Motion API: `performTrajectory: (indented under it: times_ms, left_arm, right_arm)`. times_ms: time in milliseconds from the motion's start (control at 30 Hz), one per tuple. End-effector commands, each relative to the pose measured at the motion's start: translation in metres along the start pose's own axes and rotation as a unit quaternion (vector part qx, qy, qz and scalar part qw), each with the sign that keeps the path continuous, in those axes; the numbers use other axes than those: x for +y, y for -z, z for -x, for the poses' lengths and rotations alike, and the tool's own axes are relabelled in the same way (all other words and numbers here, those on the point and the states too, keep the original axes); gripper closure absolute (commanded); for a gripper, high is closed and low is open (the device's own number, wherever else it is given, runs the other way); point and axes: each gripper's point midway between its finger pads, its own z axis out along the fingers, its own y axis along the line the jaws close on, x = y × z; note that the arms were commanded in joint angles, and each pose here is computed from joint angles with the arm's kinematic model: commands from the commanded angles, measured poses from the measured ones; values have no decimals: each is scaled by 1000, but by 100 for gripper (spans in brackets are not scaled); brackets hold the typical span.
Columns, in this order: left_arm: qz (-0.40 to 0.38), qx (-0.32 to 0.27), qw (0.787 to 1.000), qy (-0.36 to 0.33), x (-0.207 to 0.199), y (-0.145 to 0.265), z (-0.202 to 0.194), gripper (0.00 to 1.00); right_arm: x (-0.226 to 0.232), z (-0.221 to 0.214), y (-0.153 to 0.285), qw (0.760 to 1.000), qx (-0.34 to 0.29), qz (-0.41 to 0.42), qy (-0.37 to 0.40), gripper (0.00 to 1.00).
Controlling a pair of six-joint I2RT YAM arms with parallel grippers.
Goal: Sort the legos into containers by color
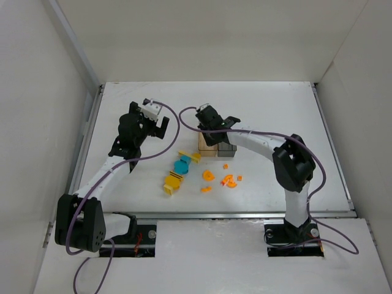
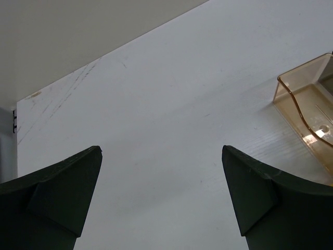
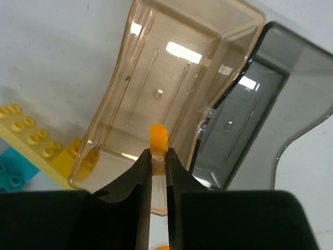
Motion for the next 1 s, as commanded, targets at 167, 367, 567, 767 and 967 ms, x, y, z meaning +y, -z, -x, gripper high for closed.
performTrajectory:
  times_ms: [167, 367, 567, 767, 967]
  left_arm:
    - [-6, -36, 999, 10, -3, 7, 20, 1]
    - [-17, -28, 999, 2, -8, 7, 11, 1]
    - [-30, -27, 999, 3, -13, 5, 9, 1]
    - [-22, -25, 999, 3, -10, 5, 8, 1]
    - [-23, -20, 1000, 3, -11, 6, 3, 1]
  right_arm:
    - [-7, 43, 27, 998, -54, 10, -12, 45]
    - [-24, 52, 49, 997, -71, -10, -21, 36]
    - [-17, 57, 58, 995, -89, 34, -13, 40]
    - [-1, 48, 33, 997, -58, 57, -4, 45]
    - [6, 44, 17, 997, -40, 64, 0, 56]
